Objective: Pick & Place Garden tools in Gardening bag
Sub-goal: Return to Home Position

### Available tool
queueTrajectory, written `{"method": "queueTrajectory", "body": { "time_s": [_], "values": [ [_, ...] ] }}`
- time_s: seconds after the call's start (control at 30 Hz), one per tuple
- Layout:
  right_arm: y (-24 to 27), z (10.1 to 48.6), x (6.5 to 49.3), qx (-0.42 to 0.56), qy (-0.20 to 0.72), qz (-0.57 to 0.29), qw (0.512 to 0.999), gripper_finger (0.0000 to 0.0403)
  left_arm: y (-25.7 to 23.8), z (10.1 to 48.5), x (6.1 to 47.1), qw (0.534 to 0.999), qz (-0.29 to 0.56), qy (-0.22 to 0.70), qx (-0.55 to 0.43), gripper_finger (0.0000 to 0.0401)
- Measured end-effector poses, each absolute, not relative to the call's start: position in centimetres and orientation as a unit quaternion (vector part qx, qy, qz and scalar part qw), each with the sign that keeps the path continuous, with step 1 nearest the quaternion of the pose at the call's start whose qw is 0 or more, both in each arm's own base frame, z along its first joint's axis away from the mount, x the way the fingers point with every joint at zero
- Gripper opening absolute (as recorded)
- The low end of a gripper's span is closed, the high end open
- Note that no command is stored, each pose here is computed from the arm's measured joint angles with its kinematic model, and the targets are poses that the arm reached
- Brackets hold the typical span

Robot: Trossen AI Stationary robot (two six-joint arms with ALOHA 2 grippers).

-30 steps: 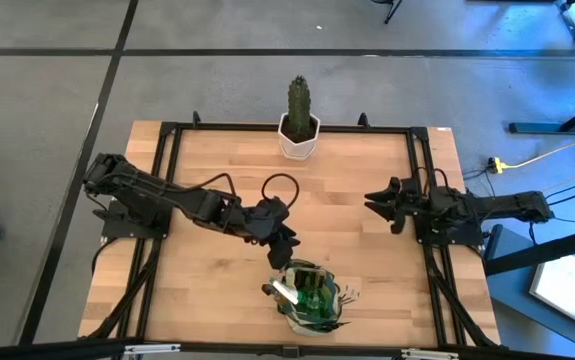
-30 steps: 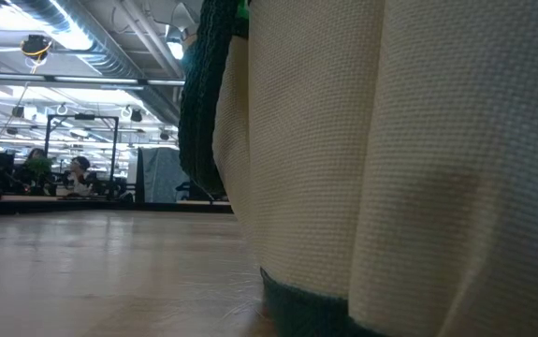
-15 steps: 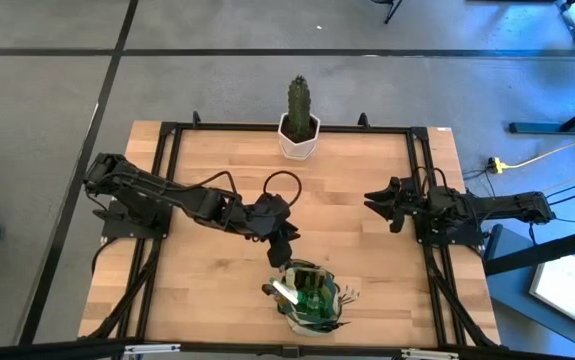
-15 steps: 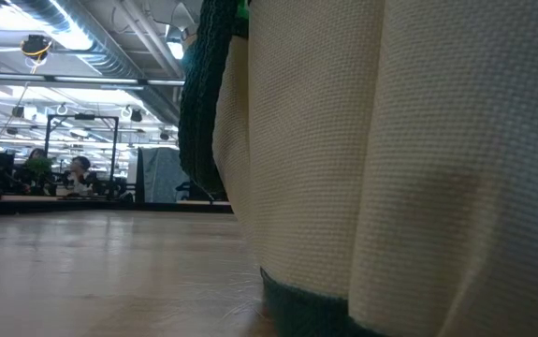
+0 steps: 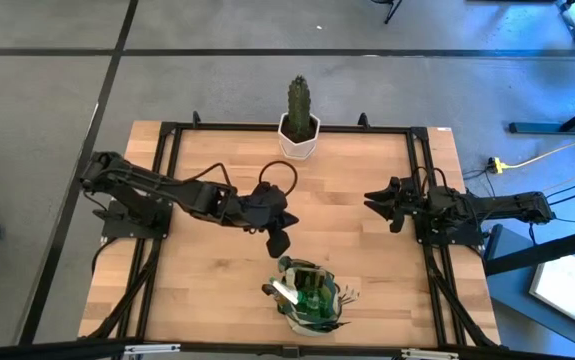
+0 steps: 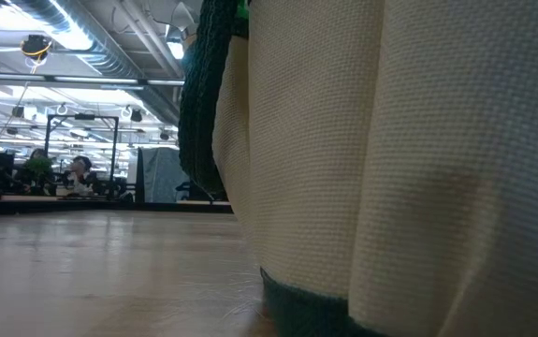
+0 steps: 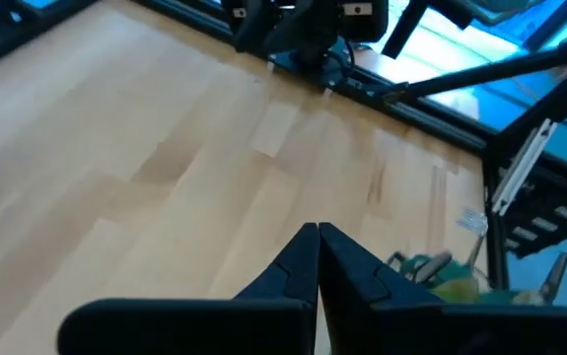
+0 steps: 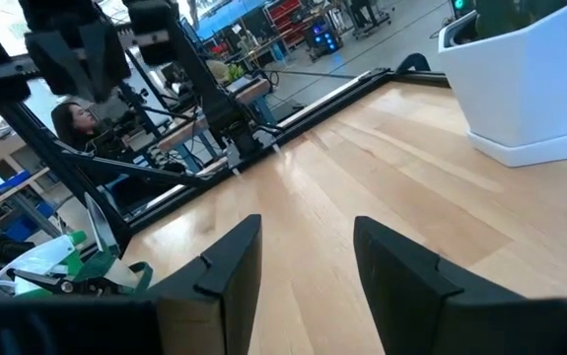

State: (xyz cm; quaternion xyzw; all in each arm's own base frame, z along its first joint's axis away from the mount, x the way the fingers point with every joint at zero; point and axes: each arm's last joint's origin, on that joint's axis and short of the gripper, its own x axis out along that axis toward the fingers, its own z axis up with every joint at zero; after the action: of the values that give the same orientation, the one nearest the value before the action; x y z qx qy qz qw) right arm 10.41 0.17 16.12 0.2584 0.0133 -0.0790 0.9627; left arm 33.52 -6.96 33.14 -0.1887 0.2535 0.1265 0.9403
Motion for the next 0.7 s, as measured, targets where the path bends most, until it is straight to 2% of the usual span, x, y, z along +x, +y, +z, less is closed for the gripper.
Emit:
{"method": "queueTrajectory", "body": {
  "time_s": [0.33,0.7],
  "values": [
    [0.2,16.1,10.4,0.258,0.013,-0.079,0.963,0.0165,-6.7,35.2,29.3,0.959,0.081,0.235,-0.138,0.0001],
    [0.2,16.1,10.4,0.258,0.013,-0.079,0.963,0.0165,-5.4,32.9,21.2,0.970,0.049,0.197,-0.136,0.0001]
  ]
}}
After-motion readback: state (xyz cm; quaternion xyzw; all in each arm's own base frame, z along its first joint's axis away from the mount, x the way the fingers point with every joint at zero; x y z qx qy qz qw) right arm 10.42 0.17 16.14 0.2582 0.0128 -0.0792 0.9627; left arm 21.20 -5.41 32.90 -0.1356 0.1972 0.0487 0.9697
